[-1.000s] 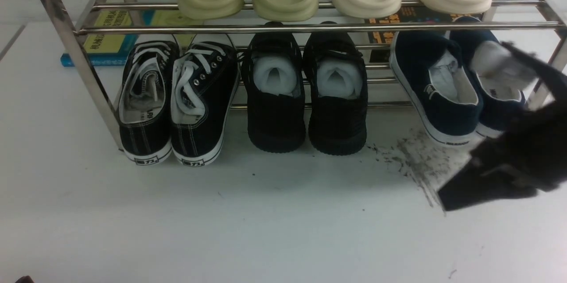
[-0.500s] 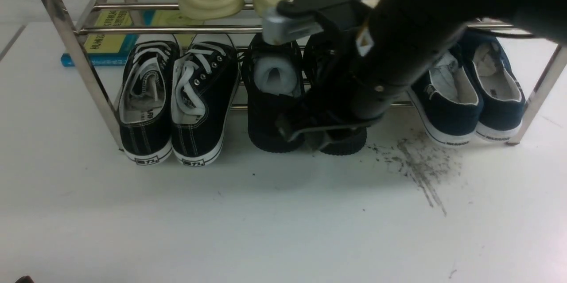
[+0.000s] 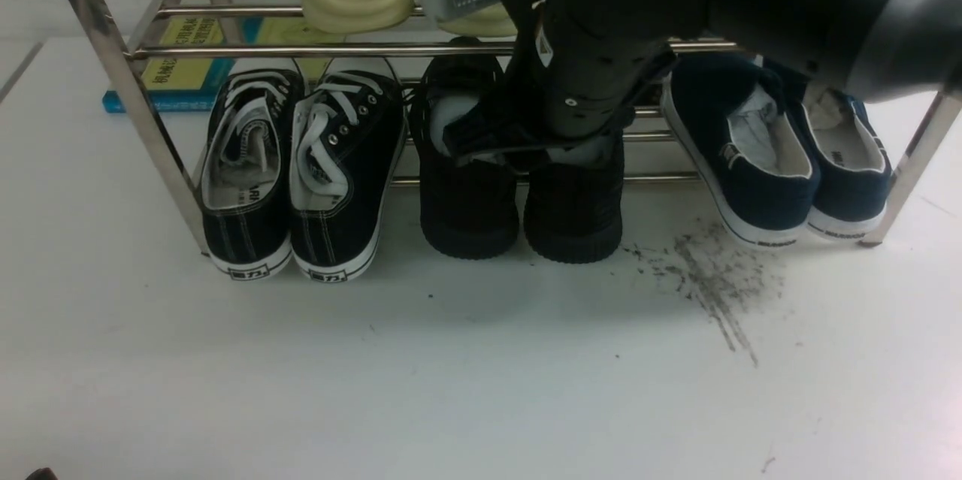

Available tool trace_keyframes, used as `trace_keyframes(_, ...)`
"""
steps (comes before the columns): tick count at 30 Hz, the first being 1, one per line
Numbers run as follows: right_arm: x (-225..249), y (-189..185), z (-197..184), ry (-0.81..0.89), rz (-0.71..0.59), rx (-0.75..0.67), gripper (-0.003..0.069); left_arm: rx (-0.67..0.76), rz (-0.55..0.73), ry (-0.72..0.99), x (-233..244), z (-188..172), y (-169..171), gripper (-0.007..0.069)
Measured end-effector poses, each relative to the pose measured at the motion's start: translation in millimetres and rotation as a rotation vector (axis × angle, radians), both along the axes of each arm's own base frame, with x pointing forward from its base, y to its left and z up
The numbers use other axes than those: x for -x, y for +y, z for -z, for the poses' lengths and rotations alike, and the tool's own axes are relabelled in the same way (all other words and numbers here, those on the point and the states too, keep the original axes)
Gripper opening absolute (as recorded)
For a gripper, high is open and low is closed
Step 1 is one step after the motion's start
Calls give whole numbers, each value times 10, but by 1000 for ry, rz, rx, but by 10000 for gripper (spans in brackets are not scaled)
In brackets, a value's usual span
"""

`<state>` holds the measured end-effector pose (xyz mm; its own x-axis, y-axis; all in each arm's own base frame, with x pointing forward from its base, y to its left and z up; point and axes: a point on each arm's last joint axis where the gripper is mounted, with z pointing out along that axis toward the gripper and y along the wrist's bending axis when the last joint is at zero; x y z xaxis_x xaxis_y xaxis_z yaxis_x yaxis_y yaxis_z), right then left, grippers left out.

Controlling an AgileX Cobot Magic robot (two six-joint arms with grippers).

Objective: Take the shoes off the shelf with your hand on the white table.
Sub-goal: 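Reach toward the shoe rack and grasp a shoe on it with the right gripper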

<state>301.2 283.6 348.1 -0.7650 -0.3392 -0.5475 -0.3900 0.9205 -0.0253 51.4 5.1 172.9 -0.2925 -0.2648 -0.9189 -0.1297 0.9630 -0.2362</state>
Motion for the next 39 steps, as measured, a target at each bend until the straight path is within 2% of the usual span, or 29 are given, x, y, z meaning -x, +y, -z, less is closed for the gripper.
trace_keyframes(5,-165,-112,30,-5,99,-34,365,0,0,0,0,0,0,239)
trace_keyframes(13,-499,-263,289,99,193,-135,365,0,0,0,0,0,0,239)
trace_keyframes(22,-667,-214,491,93,200,-171,365,0,0,0,0,0,0,239)
trace_keyframes(34,-786,-138,824,119,200,-127,363,0,0,0,0,0,0,239)
trace_keyframes(36,-795,-146,827,108,199,-114,347,0,0,0,0,0,0,239)
trace_keyframes(39,-803,-151,830,100,200,-107,254,0,0,0,0,0,0,239)
